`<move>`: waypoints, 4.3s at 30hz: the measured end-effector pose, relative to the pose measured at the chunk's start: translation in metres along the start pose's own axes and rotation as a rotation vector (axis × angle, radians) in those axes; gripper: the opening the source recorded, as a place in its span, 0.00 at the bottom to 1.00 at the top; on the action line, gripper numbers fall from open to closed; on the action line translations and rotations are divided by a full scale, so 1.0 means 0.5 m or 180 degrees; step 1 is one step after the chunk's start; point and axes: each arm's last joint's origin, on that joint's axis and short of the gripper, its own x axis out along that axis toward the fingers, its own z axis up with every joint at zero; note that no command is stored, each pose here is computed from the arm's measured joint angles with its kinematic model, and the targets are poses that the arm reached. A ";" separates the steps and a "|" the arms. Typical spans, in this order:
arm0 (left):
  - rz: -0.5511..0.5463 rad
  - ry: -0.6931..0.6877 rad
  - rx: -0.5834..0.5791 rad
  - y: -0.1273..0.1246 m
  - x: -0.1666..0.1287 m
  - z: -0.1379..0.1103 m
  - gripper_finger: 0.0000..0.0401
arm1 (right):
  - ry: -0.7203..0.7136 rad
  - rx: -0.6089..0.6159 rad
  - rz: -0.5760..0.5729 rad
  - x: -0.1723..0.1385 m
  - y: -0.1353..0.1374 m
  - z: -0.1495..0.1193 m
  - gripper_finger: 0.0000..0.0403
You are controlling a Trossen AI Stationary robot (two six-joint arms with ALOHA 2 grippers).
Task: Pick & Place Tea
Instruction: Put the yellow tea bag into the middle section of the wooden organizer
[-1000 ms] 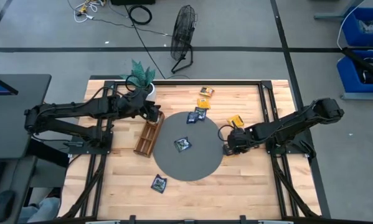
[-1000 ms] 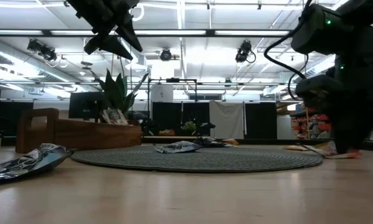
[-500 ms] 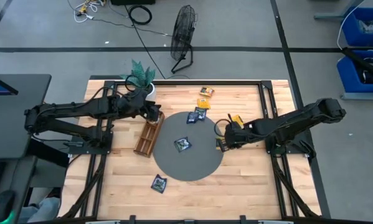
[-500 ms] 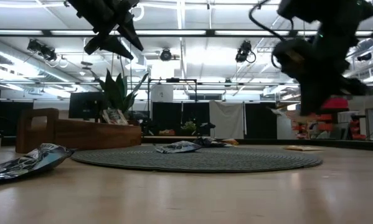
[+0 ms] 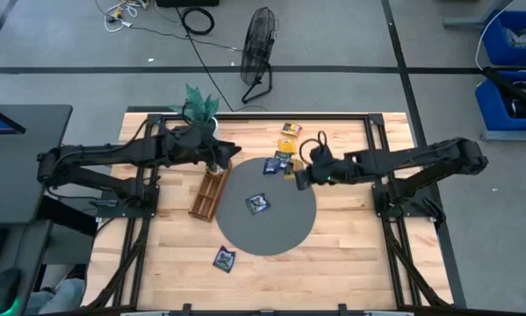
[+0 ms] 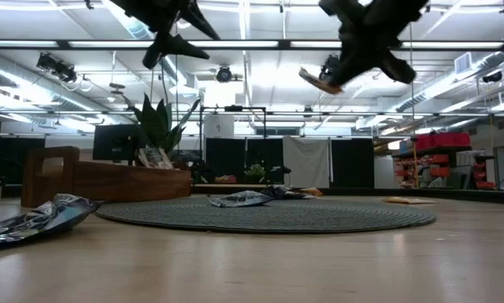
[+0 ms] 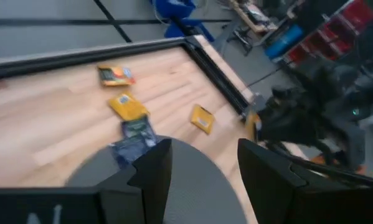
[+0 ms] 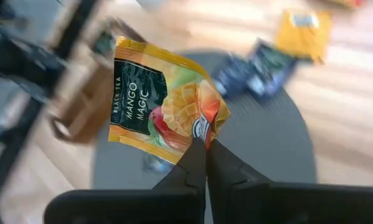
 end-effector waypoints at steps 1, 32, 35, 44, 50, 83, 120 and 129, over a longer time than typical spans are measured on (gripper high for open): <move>-0.0041 0.0027 -0.0026 -0.001 0.005 -0.002 0.47 | -0.0077 0.0017 0.0067 -0.001 0.005 0.010 0.00; -0.0828 0.0065 -0.0628 -0.055 0.162 -0.027 0.47 | -0.0135 -0.0017 0.0659 0.007 0.021 0.060 0.00; -0.0872 0.0073 -0.0500 -0.067 0.174 -0.020 0.47 | -0.0129 -0.0023 0.0695 0.006 0.022 0.061 0.00; -0.0781 0.0227 -0.0460 -0.067 0.207 -0.033 0.47 | -0.0131 -0.0063 0.0761 0.005 0.025 0.062 0.00; -0.0644 0.0345 -0.0523 -0.059 0.211 -0.041 0.46 | -0.0122 -0.0122 0.0785 0.005 0.026 0.062 0.00; -0.0390 0.0838 -0.0538 -0.034 0.156 -0.023 0.00 | -0.0212 -0.1090 0.1312 -0.075 0.024 0.068 0.32; 0.1942 0.2137 -0.0187 0.060 -0.056 0.003 0.00 | -0.0426 -0.2000 0.1206 -0.025 0.047 0.057 0.00; 0.1894 0.2302 -0.0457 0.131 -0.003 -0.093 0.00 | -0.0402 -0.2201 0.1220 -0.018 0.049 0.054 0.00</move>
